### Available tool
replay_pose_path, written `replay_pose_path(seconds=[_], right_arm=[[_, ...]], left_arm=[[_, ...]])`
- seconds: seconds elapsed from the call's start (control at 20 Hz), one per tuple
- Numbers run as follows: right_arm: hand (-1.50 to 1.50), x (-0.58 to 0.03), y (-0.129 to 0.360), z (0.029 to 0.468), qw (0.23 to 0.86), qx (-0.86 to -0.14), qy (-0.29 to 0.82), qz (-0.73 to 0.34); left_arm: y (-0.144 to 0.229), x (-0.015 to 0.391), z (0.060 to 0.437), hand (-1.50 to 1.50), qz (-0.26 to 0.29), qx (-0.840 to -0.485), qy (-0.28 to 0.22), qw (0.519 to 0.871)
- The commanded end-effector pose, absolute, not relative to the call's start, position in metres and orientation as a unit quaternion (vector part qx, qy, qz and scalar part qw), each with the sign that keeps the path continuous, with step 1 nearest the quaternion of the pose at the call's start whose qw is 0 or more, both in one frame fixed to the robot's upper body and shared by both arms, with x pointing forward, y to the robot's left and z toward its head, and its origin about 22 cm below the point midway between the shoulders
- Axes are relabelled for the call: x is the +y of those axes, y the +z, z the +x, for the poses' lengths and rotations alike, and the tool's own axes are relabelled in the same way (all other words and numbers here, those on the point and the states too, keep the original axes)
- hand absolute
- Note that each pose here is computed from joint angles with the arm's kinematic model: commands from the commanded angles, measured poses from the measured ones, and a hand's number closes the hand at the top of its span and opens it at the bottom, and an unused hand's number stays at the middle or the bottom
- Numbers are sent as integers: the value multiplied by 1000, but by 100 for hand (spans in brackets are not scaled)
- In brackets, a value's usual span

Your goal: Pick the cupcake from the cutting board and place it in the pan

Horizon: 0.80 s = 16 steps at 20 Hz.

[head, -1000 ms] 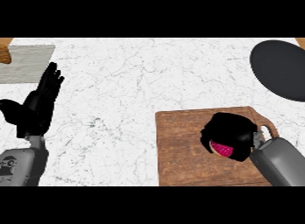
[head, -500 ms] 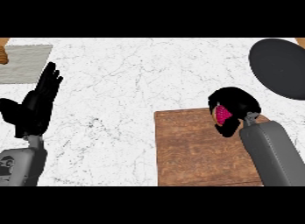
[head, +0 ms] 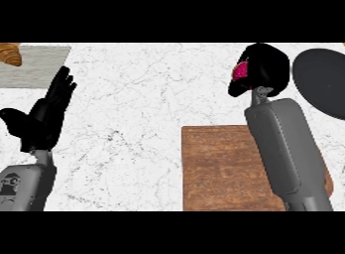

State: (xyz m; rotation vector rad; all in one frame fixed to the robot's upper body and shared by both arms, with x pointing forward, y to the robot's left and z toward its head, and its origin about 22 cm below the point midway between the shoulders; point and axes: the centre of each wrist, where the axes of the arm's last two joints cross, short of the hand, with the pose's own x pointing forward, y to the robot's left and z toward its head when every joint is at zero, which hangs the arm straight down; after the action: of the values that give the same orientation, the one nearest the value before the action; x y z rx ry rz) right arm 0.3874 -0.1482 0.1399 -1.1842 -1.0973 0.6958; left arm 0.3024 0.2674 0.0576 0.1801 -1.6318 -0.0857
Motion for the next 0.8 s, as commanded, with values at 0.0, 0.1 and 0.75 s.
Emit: replay_pose_path(seconds=[0.0, 0.1, 0.75], right_arm=[[150, -122, 174, 403, 624, -497, 190, -572], [150, -116, 184, 409, 614, -491, 166, -595], [150, -284, 170, 434, 613, -524, 9, -591]], left_arm=[[53, 252, 303, 0, 68, -723, -43, 687], [59, 269, 310, 0, 76, -721, -36, 688], [55, 276, 294, 0, 85, -731, -20, 677]])
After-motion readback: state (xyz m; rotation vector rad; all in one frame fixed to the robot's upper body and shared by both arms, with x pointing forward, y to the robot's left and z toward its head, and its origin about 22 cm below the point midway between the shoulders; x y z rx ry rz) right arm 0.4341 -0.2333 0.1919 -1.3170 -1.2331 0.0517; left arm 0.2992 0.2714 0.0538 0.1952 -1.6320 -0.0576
